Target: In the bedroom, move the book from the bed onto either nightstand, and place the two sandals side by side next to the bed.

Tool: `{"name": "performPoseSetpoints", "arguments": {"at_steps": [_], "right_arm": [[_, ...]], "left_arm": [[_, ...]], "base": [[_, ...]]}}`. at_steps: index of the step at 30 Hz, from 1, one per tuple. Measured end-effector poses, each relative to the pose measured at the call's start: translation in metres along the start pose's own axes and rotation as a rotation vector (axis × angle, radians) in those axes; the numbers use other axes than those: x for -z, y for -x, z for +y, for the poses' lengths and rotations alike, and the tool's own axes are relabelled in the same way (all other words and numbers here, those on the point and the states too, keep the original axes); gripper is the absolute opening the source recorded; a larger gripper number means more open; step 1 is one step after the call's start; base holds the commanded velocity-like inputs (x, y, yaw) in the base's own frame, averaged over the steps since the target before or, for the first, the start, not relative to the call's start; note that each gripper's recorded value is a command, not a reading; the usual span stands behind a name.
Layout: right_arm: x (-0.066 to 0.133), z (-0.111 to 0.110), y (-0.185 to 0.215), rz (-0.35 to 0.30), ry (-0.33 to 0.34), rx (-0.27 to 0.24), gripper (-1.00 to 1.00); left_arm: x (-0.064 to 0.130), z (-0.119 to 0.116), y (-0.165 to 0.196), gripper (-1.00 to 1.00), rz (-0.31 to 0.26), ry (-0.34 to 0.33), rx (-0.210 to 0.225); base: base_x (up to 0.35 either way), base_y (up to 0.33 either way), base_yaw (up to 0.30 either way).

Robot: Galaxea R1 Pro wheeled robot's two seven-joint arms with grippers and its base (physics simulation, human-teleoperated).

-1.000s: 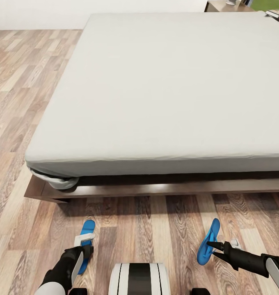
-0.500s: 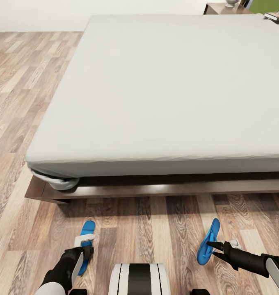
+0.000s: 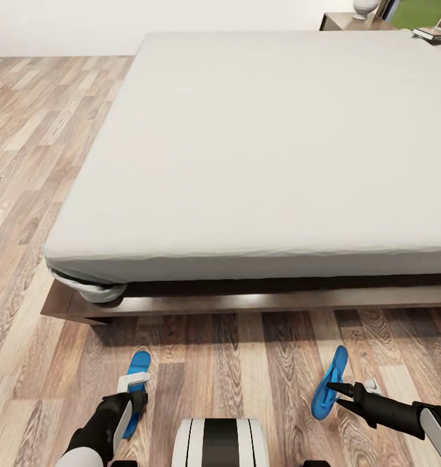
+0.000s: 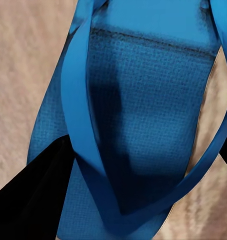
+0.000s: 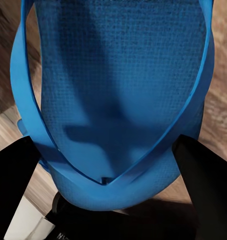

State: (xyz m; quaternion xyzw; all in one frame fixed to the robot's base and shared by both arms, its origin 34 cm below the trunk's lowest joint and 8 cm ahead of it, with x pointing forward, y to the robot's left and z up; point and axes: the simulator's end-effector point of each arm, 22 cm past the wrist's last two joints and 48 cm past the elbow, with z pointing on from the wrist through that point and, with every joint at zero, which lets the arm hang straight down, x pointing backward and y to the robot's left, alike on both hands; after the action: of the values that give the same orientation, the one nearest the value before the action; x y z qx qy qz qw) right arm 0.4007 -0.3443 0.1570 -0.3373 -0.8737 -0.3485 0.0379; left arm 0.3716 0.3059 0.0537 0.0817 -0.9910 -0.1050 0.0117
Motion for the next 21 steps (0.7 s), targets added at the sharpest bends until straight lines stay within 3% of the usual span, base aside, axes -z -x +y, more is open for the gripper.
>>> {"name": "performPoseSetpoints", "arguments": {"at_steps": [21], "right_arm": [[0.0018,0.0033,0.0014,-0.005,0.004,0.005,-1.00]], "left_arm": [[0.0027,-0.0002,0.0036,-1.00,-0.008,-0.001,0.000]], "base": [[0.000,0.000,0.000]]}}
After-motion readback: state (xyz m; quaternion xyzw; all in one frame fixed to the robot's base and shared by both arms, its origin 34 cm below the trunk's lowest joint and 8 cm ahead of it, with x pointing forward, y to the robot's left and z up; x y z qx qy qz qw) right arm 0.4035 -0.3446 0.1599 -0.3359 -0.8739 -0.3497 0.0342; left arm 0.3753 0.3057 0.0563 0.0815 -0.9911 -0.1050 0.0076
